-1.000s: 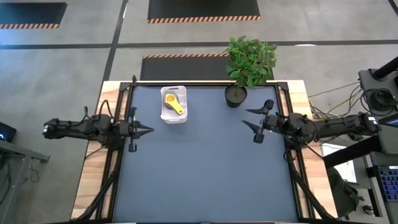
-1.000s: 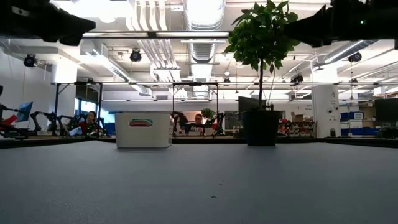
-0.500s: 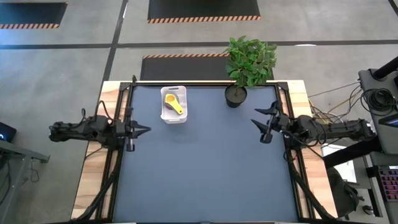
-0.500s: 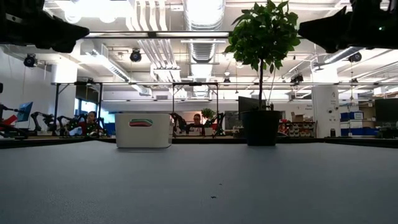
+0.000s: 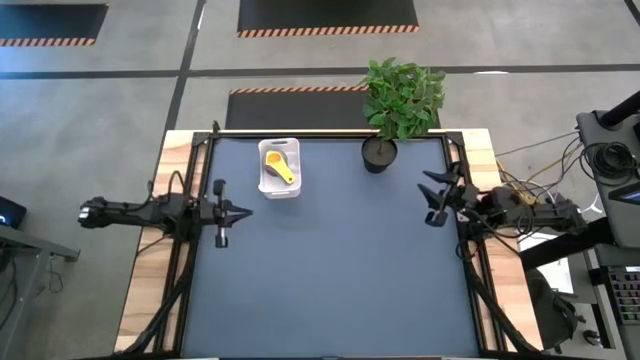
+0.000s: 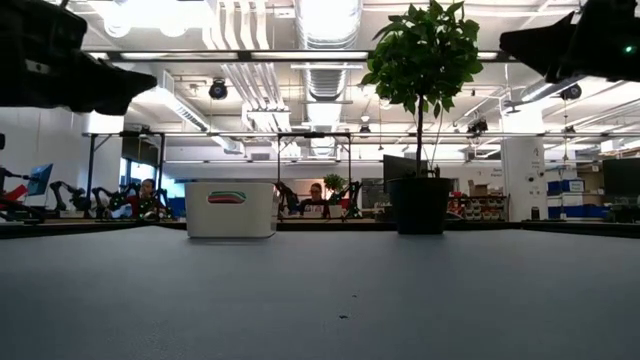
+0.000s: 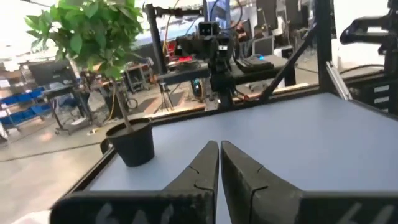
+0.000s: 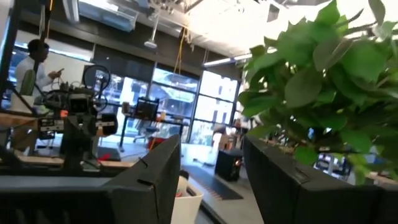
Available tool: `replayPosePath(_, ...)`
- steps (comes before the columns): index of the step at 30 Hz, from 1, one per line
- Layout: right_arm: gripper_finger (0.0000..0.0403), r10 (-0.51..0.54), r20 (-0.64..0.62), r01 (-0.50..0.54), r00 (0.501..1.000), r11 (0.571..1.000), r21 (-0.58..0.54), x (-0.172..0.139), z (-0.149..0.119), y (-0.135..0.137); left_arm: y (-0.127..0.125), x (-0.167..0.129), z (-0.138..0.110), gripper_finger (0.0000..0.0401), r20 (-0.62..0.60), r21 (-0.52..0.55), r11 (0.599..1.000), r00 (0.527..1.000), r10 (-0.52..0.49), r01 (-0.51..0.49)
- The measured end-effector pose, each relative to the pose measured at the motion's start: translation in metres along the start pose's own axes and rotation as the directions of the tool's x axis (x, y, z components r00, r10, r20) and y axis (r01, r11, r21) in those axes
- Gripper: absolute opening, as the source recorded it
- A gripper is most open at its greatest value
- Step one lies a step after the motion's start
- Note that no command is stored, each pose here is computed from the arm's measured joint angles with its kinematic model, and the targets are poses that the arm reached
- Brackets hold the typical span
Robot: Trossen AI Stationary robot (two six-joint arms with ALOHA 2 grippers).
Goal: Nest measuring cups in basket
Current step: Return to Home Position
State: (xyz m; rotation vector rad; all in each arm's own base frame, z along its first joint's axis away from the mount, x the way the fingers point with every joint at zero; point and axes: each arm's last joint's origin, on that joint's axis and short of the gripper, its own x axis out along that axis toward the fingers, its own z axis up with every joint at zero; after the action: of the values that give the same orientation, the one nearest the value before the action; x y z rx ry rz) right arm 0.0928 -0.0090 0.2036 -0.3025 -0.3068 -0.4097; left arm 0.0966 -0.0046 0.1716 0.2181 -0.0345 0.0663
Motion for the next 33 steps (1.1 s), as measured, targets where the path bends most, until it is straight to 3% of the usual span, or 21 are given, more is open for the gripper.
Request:
replayPosePath(17,0.0087,0.170,0.109,-0.166,0.979,0.985,-0.038,-0.005,0.005,0.002,0.000,0.001,-0.001,0.0000,0.006,0.034,0.999,1.000,-0.006,0.005)
replayPosePath(21,0.0072,0.231,0.240,-0.228,0.943,0.973,-0.041,-0.007,0.015,0.001,0.000,0.000,0.001,0.0000,0.007,0.035,0.999,1.000,-0.005,0.005)
replayPosePath(25,0.0060,0.197,0.281,-0.198,0.939,0.980,-0.026,-0.007,0.019,-0.001,0.000,0.000,0.002,0.0000,0.007,0.035,0.999,1.000,-0.005,0.005)
replayPosePath(33,0.0048,0.179,0.227,-0.179,0.957,0.984,-0.020,-0.006,0.015,0.000,0.000,0.000,0.002,0.0000,0.009,0.035,0.999,1.000,-0.005,0.005)
